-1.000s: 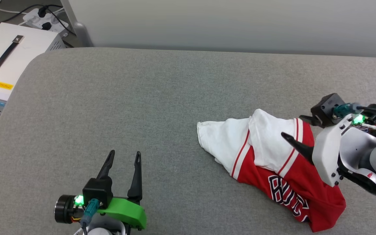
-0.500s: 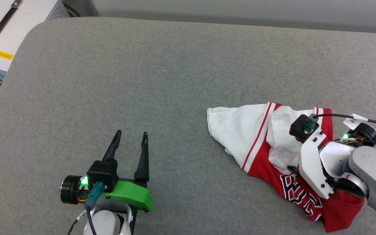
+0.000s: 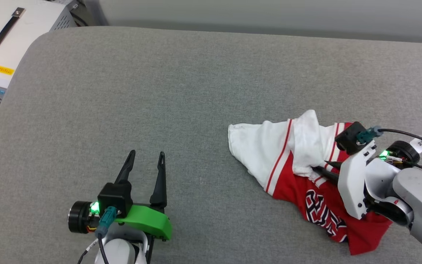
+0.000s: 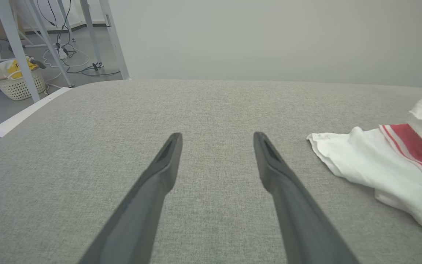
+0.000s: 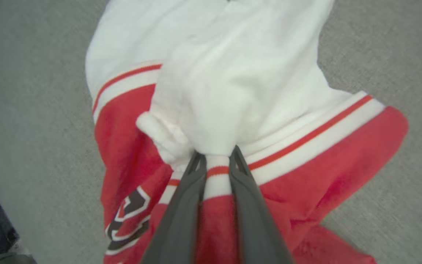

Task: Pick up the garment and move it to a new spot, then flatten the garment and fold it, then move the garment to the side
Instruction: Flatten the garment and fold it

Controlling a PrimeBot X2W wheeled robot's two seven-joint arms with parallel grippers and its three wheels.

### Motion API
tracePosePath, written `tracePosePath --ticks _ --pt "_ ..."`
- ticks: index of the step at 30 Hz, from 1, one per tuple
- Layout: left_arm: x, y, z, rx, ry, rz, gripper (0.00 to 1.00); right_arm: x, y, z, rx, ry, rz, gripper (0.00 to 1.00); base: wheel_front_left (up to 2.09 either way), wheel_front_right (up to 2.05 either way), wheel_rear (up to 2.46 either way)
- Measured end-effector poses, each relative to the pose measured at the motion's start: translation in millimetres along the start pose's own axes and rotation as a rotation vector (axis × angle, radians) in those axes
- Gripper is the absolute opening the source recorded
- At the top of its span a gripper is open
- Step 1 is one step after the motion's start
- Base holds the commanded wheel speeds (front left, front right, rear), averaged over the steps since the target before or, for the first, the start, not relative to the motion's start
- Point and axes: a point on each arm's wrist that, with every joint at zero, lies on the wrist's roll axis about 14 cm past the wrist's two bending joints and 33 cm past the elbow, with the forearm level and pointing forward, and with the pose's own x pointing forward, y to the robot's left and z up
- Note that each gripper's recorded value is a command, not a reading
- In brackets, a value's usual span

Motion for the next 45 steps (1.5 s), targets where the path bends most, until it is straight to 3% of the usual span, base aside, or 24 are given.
tracePosePath --ticks 7,12,17,23,32,34,35,36,37,40,45 --pt "-4.1 -14.3 5.7 -0.007 -0.017 -0.040 1.00 -43.0 -20.7 40.1 0.262 -0.365 -0.069 0.00 0.00 0.00 0.00" --pt "-6.2 -20.0 6.7 -0.010 -0.019 -0.056 1.00 -75.4 -49.0 30.1 0.474 -0.547 -0.170 0.00 0.00 0.00 0.00" --pt "-10.9 -20.1 0.9 -0.010 -0.001 -0.056 1.00 -105.8 -85.0 -1.4 0.695 -0.677 -0.313 0.00 0.00 0.00 0.00" --pt "-14.7 -17.7 -2.4 -0.009 0.010 -0.048 1.00 -133.8 -117.8 -61.7 0.880 -0.707 -0.510 0.00 0.00 0.00 0.00" --pt "-21.9 -16.3 -4.1 -0.015 0.017 -0.041 1.00 -170.6 -134.9 -139.2 1.112 -0.745 -0.755 0.00 0.00 0.00 0.00" --pt "-22.1 -17.0 -3.7 -0.017 0.016 -0.043 1.00 -175.0 -134.4 -151.8 1.132 -0.746 -0.799 0.14 0.00 0.00 0.00" --pt "-22.2 -17.7 -3.0 -0.018 0.014 -0.045 1.00 -176.6 -134.2 -154.4 1.142 -0.756 -0.813 0.45 0.00 0.00 0.00" --pt "-22.3 -18.3 -2.5 -0.018 0.012 -0.047 1.00 -178.1 -134.4 -155.1 1.144 -0.765 -0.823 0.83 0.00 0.00 0.00" --pt "-22.5 -18.8 -1.9 -0.018 0.010 -0.048 1.00 -181.9 -135.8 -155.9 1.132 -0.772 -0.839 1.00 0.00 0.00 0.00" --pt "-23.3 -19.2 -0.3 -0.018 0.005 -0.050 1.00 -198.7 -142.2 -154.5 1.065 -0.795 -0.889 1.00 0.00 0.00 0.00" --pt "-26.6 -17.8 -1.0 -0.019 0.007 -0.045 1.00 -236.4 -152.1 -131.4 0.857 -0.865 -0.969 1.00 0.00 0.00 0.00"
